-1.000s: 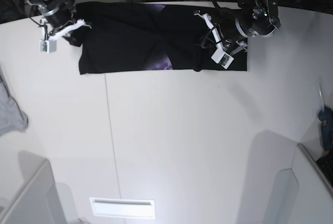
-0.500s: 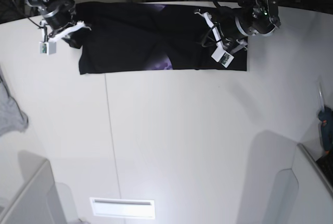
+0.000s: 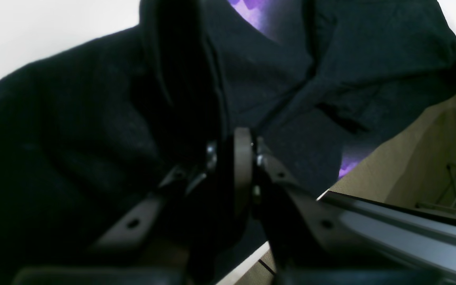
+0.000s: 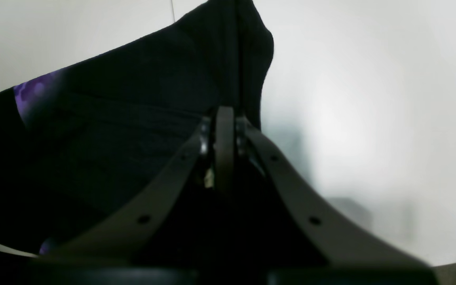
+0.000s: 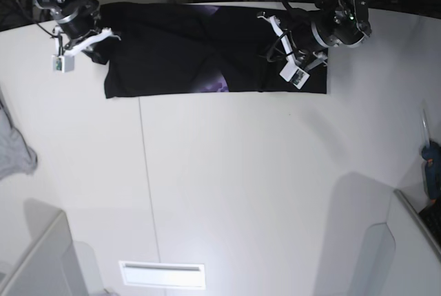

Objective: Fold the T-shirt properly
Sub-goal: 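Fold the lifted strip end toward the right gripper with the left gripper, then release the folded end and raise the left gripper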

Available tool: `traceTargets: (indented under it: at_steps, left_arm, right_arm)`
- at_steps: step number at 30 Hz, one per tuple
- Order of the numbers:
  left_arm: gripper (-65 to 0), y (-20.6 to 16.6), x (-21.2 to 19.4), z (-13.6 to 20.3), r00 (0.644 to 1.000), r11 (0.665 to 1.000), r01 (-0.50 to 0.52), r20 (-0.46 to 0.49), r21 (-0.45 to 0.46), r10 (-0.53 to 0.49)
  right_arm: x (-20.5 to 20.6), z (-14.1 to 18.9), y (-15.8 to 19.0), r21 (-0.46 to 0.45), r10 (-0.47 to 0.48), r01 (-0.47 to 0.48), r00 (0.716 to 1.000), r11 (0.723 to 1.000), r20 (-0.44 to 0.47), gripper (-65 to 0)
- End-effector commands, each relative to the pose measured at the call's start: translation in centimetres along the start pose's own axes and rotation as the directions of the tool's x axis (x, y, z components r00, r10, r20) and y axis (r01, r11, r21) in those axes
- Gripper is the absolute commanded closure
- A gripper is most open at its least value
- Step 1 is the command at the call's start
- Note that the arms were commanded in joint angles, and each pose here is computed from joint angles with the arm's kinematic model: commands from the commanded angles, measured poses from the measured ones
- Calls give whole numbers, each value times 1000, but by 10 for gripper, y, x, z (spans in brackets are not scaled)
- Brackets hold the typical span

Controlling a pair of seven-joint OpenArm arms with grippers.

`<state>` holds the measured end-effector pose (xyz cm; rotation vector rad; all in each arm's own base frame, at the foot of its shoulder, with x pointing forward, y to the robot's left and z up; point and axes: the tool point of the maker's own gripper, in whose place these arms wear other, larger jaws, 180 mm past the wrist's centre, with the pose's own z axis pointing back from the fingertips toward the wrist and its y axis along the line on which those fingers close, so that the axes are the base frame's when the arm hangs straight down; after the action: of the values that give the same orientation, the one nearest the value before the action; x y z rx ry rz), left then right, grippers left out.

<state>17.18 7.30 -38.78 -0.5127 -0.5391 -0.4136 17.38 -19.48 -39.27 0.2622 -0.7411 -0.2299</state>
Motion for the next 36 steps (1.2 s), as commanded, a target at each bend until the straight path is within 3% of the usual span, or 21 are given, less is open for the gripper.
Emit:
traceTargets:
  at_steps: [1, 13, 19, 22, 36]
  left_arm:
    - [0, -4, 9, 2, 999, 1000, 8, 38, -14, -7]
    - [0, -12, 9, -2, 999, 999, 25, 31, -40, -24]
    - [-262, -26, 10, -9, 999, 995, 46, 21, -83, -45]
    - [-324, -26, 10, -11, 999, 995, 43, 20, -86, -42]
    - [-337, -25, 20, -13, 998, 995, 56, 42, -84, -53]
  right_arm:
    - [9, 3, 1, 6, 8, -8, 999, 1000, 35, 0]
    - [9, 3, 1, 6, 8, -8, 999, 1000, 33, 0]
    - [9, 3, 1, 6, 8, -8, 999, 1000, 33, 0]
    - [9, 3, 1, 6, 8, -8, 999, 1000, 33, 0]
    - [9, 3, 1, 6, 8, -8, 999, 1000, 35, 0]
